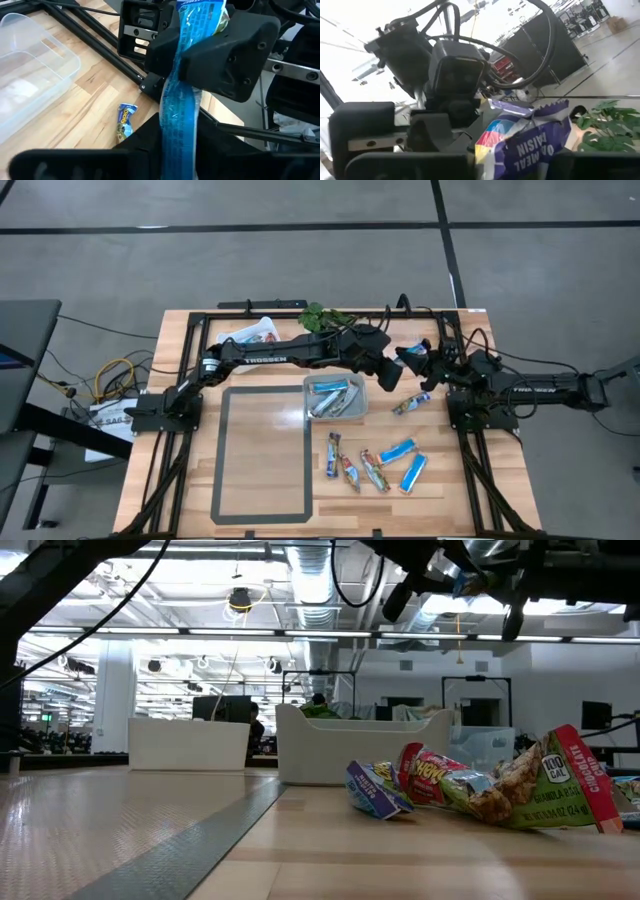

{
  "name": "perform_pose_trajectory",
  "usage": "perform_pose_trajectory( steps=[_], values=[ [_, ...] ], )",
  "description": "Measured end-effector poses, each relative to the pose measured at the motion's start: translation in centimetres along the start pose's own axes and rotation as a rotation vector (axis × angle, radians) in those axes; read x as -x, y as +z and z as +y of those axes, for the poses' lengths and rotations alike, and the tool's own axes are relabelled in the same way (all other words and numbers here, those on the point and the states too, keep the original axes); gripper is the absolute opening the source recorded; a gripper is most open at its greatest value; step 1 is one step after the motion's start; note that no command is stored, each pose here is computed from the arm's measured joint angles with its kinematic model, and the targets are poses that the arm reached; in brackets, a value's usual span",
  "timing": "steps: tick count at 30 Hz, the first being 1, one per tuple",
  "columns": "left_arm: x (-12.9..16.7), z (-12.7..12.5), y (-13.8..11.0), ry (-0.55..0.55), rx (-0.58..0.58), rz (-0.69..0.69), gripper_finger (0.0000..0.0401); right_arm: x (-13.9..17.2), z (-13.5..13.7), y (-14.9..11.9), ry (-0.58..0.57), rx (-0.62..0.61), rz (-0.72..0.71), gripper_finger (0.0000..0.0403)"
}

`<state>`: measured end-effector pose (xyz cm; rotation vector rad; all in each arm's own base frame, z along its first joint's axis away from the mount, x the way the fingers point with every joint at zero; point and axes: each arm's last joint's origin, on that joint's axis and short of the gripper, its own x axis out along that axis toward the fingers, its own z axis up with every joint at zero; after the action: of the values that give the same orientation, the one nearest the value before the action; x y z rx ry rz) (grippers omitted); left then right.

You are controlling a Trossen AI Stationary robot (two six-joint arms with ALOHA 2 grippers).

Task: Pick and place Granola Bars by type
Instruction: Put the blue granola bar into the transparent bin

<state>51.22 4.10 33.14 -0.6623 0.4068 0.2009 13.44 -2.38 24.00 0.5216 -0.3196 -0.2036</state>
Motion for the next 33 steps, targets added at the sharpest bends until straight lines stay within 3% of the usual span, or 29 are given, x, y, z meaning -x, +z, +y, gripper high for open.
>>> perform_pose_trajectory(
  steps=[10, 15, 23, 33],
  values=[
    [0.1, 1.2, -0.4, 0.082, 0.003, 0.084, 0.0199, 0.0, -1.7, -0.6, -0.16, 0.095, 0.076, 0.004],
    [0.2, 1.9, -0.9, 0.131, 0.043, 0.147, 0.0238, 0.2, -3.1, -0.4, -0.313, 0.184, 0.06, 0.004],
    [0.2, 1.6, -1.2, 0.107, 0.059, 0.174, 0.0251, 0.3, -5.9, 0.4, -0.636, 0.267, -0.02, 0.004],
    [0.3, 1.2, -1.6, 0.106, 0.054, 0.19, 0.0251, -0.3, -8.8, -0.4, -0.776, 0.276, 0.075, 0.004]
  ],
)
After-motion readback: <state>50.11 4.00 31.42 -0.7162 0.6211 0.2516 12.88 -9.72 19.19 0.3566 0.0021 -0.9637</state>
